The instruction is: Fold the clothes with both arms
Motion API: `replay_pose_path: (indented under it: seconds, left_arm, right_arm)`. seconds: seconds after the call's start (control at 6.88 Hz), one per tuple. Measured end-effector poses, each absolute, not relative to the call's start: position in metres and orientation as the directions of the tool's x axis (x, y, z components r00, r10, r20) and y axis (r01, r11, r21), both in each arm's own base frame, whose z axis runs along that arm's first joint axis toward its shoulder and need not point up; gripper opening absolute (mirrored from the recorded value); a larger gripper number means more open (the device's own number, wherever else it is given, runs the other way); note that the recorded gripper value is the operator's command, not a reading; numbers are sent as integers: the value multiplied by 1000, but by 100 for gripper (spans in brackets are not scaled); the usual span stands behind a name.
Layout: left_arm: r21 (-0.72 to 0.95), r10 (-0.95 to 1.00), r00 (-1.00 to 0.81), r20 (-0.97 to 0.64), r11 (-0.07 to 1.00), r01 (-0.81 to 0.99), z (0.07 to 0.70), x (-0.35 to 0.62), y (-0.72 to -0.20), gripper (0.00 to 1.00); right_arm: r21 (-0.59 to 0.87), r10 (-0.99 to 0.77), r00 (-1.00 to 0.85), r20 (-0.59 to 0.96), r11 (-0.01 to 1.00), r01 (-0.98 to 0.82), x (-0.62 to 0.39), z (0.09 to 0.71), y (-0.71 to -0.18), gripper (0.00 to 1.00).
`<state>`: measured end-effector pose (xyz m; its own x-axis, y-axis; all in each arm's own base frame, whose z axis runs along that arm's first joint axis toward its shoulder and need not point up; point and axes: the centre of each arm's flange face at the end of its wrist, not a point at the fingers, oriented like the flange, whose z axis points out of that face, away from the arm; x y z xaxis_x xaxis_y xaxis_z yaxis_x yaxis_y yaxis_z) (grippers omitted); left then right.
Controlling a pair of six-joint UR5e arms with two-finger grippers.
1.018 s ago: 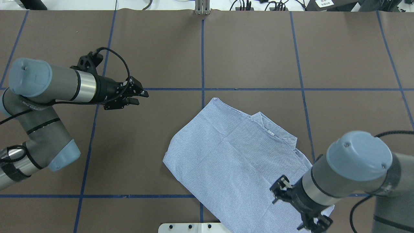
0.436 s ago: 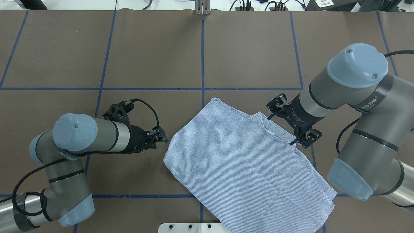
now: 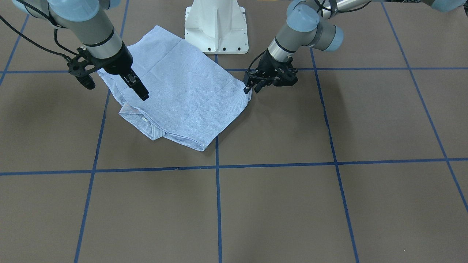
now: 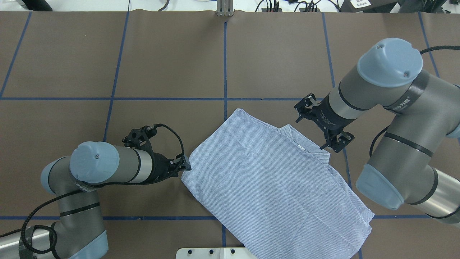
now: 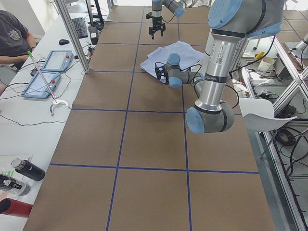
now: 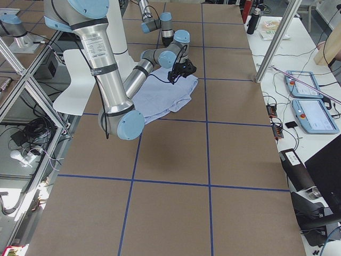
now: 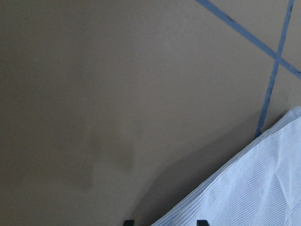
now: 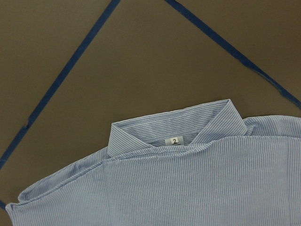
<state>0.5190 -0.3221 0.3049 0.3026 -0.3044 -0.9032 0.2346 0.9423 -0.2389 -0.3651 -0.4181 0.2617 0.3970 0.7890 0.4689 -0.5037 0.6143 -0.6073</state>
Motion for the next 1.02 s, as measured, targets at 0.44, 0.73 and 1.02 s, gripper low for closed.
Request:
replay_pose_path:
  seconds: [0.44, 0.73, 1.02]
  left_arm:
    - [-238, -304, 305, -902, 942, 235, 306, 520, -320, 0]
    - [-225, -297, 305, -905, 942, 250, 306, 511, -331, 0]
    - [-141, -242, 348, -906, 946, 291, 308, 490, -370, 0]
  right_arm:
    - [-609, 789, 400, 466, 614, -502, -366, 262, -418, 100]
    - [-609, 790, 401, 464, 613, -503, -366, 263, -418, 100]
    - [-611, 790, 401, 463, 613, -502, -366, 263, -418, 100]
